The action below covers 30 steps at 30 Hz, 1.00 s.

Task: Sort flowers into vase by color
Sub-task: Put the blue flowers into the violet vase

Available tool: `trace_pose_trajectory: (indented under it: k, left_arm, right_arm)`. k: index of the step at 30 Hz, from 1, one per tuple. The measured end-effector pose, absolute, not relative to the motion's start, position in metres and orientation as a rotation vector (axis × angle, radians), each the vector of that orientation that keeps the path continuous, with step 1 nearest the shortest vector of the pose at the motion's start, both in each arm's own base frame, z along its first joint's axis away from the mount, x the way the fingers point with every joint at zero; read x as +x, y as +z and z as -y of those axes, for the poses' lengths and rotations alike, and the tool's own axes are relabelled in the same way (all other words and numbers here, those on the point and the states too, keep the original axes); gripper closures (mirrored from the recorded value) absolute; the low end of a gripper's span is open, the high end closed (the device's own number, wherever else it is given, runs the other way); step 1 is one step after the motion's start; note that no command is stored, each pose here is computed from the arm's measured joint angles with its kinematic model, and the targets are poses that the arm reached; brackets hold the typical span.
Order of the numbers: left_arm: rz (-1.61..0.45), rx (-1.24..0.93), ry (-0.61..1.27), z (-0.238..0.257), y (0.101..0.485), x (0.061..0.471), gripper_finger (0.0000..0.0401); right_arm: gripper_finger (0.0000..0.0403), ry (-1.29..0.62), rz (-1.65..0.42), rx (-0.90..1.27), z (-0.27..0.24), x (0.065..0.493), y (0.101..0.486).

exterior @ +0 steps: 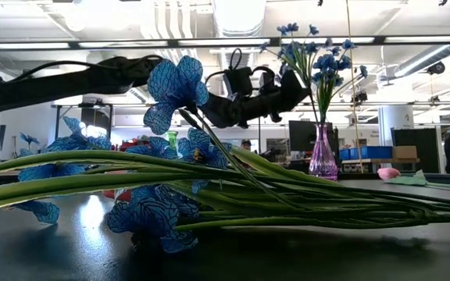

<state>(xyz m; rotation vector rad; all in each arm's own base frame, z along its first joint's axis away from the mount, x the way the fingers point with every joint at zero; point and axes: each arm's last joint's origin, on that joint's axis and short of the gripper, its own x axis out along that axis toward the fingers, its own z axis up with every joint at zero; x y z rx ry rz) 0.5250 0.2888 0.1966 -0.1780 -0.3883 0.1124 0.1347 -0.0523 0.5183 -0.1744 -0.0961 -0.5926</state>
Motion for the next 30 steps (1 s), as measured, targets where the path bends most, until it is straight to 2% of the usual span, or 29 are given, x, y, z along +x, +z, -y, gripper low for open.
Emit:
trace_pose_trajectory:
  k: [19, 30]
  left_arm:
    - [0.295, -0.149, 0.091, -0.2863, 0.1885, 0.5293, 0.0397]
    - [0.302, -0.159, 0.061, -0.2851, 0.1952, 0.5284, 0.0322]
  right_arm:
    - [0.0390, -0.592, 0.081, -0.182, 0.0540, 0.1397, 0.5167]
    - [0.0390, -0.592, 0.081, -0.182, 0.0540, 0.1397, 0.5167]
